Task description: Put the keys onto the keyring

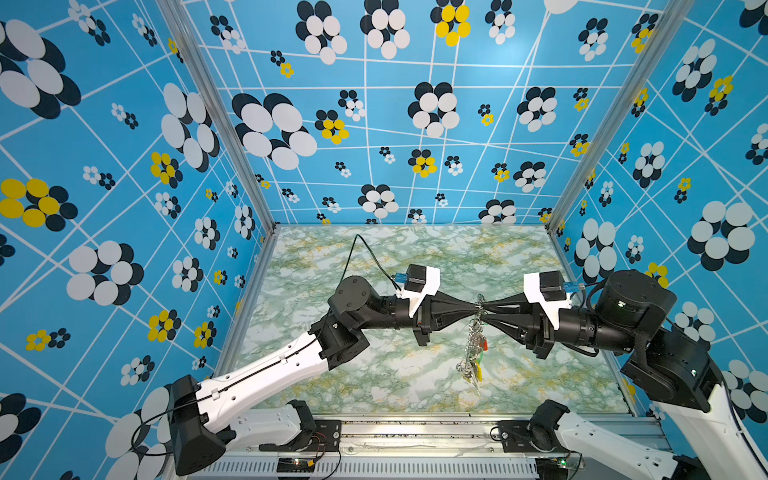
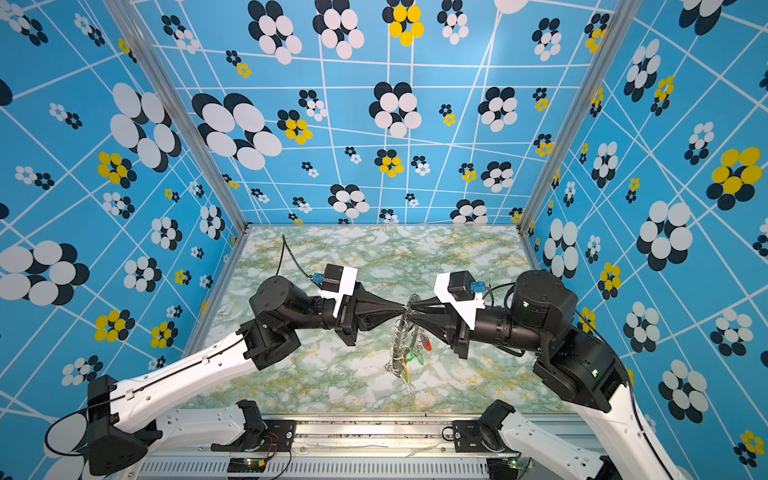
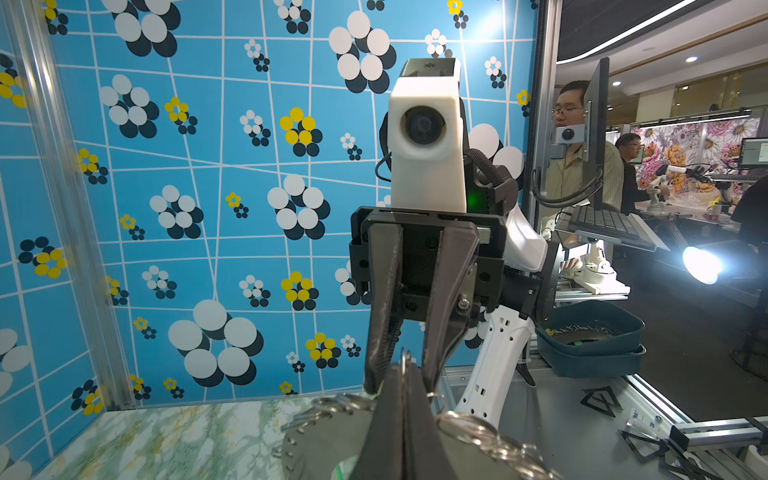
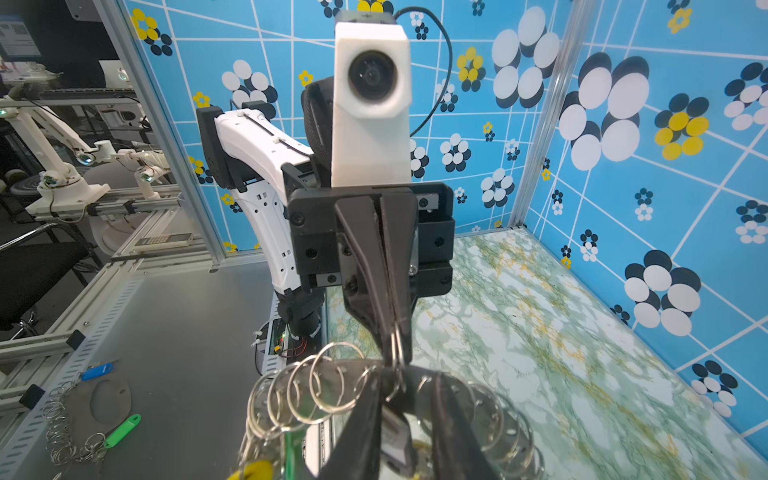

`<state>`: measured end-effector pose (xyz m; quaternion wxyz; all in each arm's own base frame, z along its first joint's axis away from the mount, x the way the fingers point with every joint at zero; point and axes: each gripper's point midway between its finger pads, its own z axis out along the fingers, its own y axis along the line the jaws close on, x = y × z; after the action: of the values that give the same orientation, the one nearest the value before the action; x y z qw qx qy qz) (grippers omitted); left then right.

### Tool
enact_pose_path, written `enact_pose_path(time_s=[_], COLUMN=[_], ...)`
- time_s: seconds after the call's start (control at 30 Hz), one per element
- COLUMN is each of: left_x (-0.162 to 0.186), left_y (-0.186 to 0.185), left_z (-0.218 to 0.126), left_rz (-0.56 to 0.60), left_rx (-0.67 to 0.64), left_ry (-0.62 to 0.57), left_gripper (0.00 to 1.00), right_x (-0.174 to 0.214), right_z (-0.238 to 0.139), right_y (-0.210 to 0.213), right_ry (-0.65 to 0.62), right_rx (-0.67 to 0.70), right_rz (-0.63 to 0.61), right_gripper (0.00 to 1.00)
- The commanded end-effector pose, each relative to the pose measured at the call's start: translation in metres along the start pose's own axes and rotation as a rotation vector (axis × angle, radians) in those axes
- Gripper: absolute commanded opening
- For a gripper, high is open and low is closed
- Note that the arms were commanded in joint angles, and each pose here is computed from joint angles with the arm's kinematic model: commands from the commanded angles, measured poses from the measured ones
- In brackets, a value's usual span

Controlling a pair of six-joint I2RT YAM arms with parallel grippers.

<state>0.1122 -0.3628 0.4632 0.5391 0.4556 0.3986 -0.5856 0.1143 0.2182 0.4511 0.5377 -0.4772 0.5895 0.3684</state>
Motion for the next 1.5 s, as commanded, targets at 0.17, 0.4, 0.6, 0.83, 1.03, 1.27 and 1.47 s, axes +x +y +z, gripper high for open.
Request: enact_pose_path(time_s=[0.17, 0.4, 0.6, 0.83, 1.03, 1.27, 1.47], left_x=[-0.027, -0.027, -0.027, -0.022, -0.017, -0.014, -0.006], left_y=[-0.013, -0.013, -0.013, -0.011, -0.007, -0.006, -0.005], left_z=[-0.004, -0.004, -0.003, -0.004, -0.006, -0.010, -0.013], left_rz=[0.068, 0.068, 0.068, 0.054, 0.038, 0.027, 0.016], left_rx=[0.033, 0.035, 0.032, 0.020, -0.011, -0.035, -0.055], left_ry=[-0.078, -0.074, -0.069, -0.049, -0.023, 0.006, 0.066], left_gripper=[0.00, 0.00, 0.00, 0.00, 0.11, 0.23, 0.38], right_x=[-0.001, 0.001, -0.002, -0.001, 0.000, 0.000, 0.003], right_z=[0.006, 0.009, 0.007, 0.006, 0.004, 0.003, 0.004], right_y=[0.005, 0.006, 0.006, 0.007, 0.008, 0.009, 0.008], right_ry=[-0.017, -0.014, -0.022, -0.017, 0.004, 0.025, 0.054], right_rx=[-0.050, -0.060, -0.054, -0.057, -0.056, -0.062, -0.066], right_rz=[0.020, 0.028, 0.020, 0.013, 0.005, 0.003, 0.012], right_gripper=[0.15, 0.07, 0.00, 0.00, 0.00, 0.00, 0.00])
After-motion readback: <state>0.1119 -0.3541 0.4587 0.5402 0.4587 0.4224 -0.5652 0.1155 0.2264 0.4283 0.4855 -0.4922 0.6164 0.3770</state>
